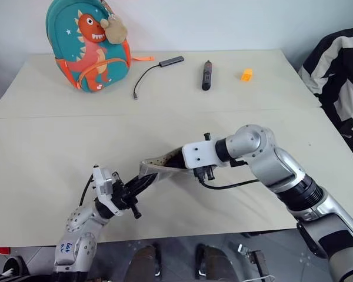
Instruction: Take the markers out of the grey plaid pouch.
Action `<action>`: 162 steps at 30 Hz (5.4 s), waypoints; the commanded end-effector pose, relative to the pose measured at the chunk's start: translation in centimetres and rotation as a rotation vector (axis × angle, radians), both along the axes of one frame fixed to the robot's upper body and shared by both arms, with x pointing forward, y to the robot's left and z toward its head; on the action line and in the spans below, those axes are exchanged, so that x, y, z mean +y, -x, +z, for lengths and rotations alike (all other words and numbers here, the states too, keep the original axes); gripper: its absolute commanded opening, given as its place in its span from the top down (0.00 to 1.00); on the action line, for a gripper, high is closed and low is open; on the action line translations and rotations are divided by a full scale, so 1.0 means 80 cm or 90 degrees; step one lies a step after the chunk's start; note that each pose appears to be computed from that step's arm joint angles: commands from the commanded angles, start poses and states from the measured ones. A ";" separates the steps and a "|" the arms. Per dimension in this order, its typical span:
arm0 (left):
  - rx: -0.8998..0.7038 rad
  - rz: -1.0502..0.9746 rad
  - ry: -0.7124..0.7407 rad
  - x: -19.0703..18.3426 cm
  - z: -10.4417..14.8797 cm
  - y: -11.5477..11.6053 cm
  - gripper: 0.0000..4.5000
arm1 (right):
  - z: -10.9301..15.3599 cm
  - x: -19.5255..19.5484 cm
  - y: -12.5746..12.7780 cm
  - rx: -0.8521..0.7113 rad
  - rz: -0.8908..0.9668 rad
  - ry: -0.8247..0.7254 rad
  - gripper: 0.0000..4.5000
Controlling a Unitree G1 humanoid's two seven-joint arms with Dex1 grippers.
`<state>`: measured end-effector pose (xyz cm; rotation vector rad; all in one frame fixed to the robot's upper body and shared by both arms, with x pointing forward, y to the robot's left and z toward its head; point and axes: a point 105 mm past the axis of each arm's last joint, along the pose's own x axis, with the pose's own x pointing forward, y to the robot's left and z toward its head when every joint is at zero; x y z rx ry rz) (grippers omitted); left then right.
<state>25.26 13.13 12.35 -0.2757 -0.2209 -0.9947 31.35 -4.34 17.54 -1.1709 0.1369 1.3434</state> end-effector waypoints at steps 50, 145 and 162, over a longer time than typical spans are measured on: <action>-0.022 0.009 -0.005 0.009 -0.001 0.002 1.00 | -0.047 -0.294 -0.040 0.039 -0.512 0.091 0.87; -0.032 -0.013 -0.013 -0.008 0.002 0.008 1.00 | -0.042 0.030 -0.022 -0.132 0.038 0.012 0.23; -0.030 -0.023 -0.009 -0.010 0.000 0.010 1.00 | -0.060 0.034 -0.040 -0.172 0.011 0.014 0.29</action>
